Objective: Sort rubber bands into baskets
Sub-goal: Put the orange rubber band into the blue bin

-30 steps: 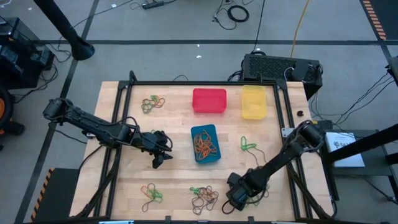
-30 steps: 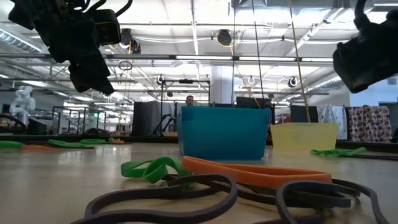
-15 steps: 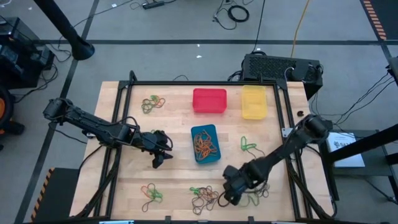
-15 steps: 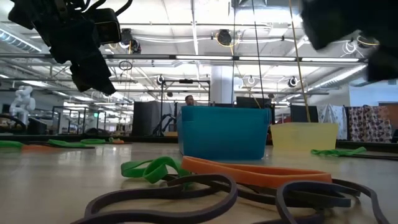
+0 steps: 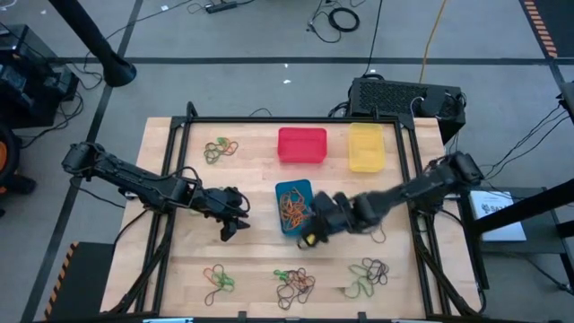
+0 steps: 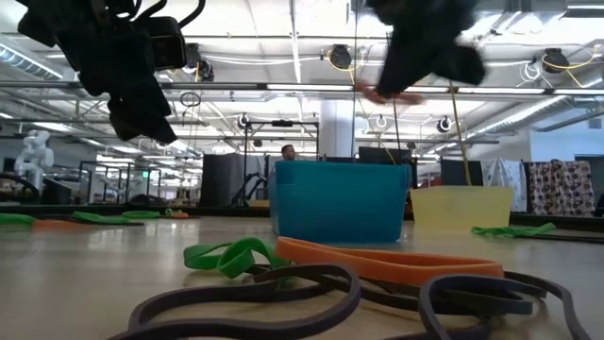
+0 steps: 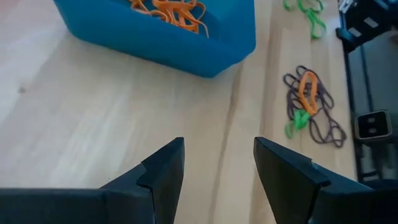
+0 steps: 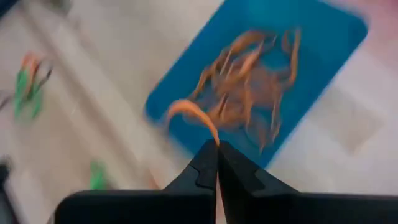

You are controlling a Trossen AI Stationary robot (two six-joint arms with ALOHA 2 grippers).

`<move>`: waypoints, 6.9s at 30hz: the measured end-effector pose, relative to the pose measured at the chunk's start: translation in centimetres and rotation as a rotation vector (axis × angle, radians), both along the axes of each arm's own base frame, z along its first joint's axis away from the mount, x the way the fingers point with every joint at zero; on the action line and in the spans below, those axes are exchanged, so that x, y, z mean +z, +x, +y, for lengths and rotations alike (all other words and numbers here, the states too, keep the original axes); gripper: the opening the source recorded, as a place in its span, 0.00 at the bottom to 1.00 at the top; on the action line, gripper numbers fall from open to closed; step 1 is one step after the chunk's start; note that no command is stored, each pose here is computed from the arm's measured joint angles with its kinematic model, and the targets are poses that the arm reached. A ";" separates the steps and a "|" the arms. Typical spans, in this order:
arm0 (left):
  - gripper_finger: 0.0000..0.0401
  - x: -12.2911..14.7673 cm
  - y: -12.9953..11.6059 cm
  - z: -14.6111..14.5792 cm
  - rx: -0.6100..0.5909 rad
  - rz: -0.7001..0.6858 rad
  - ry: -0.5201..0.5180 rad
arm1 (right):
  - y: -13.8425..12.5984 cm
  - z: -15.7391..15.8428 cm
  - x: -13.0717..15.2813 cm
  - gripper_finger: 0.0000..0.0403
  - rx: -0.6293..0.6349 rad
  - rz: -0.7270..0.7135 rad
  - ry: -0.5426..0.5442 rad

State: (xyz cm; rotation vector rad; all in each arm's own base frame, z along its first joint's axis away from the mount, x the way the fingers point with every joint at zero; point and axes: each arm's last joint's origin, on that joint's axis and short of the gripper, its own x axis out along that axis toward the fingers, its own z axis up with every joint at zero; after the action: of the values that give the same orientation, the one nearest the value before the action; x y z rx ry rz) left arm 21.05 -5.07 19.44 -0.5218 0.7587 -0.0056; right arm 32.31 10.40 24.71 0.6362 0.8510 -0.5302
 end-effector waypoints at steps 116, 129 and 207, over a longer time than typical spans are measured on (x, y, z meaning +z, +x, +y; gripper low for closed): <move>0.02 -5.7 -3.6 7.3 0.255 0.827 0.166 | 3.6 -1.8 3.1 0.29 0.288 -0.363 0.060; 0.00 1.1 -3.9 7.5 0.318 0.584 0.232 | 0.4 -1.1 4.8 0.29 0.321 -0.266 0.062; 0.26 5.9 8.8 1.7 0.007 -0.100 -0.006 | -3.0 5.9 3.0 0.29 0.663 -0.102 -0.186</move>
State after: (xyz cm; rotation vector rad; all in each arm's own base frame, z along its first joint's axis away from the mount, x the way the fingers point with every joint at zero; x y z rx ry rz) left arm 29.88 -3.37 25.35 -0.5256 0.6593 -0.0276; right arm 29.30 16.31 27.68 0.1830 0.8460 0.0267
